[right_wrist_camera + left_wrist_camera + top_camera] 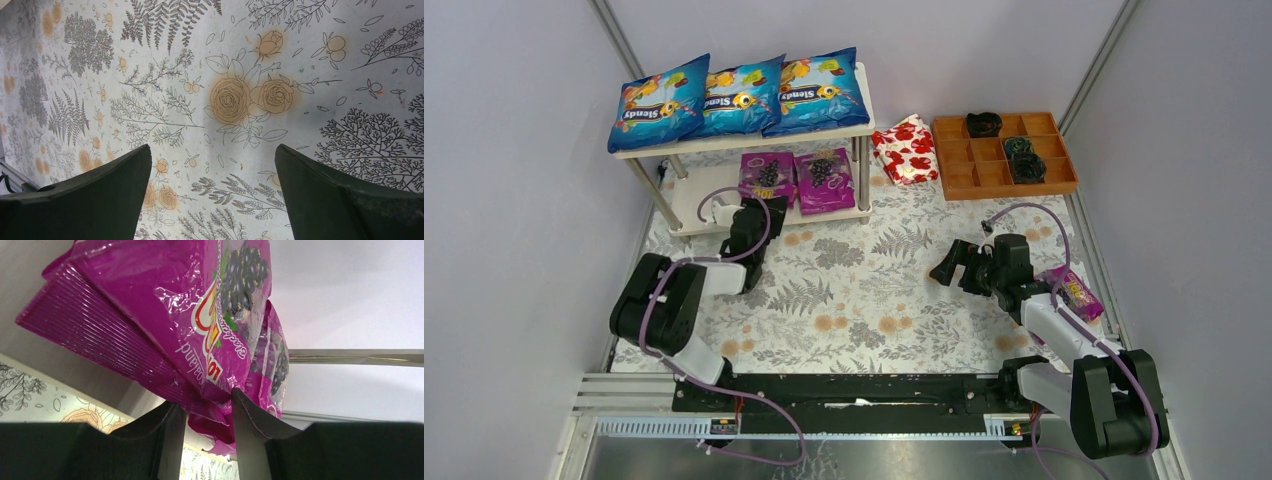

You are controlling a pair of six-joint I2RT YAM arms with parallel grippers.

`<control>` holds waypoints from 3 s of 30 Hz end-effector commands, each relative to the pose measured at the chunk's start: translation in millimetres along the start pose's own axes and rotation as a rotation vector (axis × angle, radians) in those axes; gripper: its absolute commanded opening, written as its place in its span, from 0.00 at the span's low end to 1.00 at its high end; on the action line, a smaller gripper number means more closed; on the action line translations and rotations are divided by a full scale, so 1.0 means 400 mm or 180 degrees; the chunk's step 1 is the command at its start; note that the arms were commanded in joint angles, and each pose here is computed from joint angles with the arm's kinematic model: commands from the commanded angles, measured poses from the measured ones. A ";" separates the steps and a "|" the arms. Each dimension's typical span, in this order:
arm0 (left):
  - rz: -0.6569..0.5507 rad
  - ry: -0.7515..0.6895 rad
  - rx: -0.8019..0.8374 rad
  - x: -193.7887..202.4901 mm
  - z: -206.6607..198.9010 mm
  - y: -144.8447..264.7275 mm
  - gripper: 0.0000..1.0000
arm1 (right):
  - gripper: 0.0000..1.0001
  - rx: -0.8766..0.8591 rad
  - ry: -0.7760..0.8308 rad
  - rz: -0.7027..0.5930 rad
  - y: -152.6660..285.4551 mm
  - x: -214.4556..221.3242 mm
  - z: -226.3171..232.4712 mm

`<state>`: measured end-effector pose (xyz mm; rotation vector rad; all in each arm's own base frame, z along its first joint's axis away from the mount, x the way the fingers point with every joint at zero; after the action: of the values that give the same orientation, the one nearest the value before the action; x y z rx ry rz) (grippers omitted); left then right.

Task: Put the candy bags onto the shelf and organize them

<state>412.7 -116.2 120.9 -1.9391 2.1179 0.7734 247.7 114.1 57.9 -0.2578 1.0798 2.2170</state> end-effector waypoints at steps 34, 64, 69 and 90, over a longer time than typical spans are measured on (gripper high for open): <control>0.1447 -0.2441 0.3180 -0.010 -0.560 0.576 0.99 | 1.00 0.0105 0.0028 -0.0002 -0.012 -0.012 -0.011; 0.0597 -0.3796 0.2336 -0.016 -0.476 0.652 0.99 | 1.00 0.3015 -0.1350 -0.2565 0.452 -0.349 -0.305; 0.0626 -0.3803 0.2349 -0.009 -0.473 0.652 0.99 | 1.00 0.3122 -0.1988 -0.2937 0.536 -0.310 -0.382; 0.0751 -0.3835 0.2338 0.019 -0.462 0.634 0.99 | 1.00 0.1066 -0.2184 -0.1529 0.300 -0.262 -0.392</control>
<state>204.1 -203.0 332.3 -0.5320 1.4885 0.7627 195.9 -140.3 63.1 0.5450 0.9389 1.1759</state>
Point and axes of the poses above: each gripper's point midway between its finger pads, its own y axis back along the fingers, its own z axis along the line the jaws close on, x = y × z, the point moved 1 cm from there along y, back along the fingers, and after that the axes turned 11 degrees about -y, right-handed, at the moved point
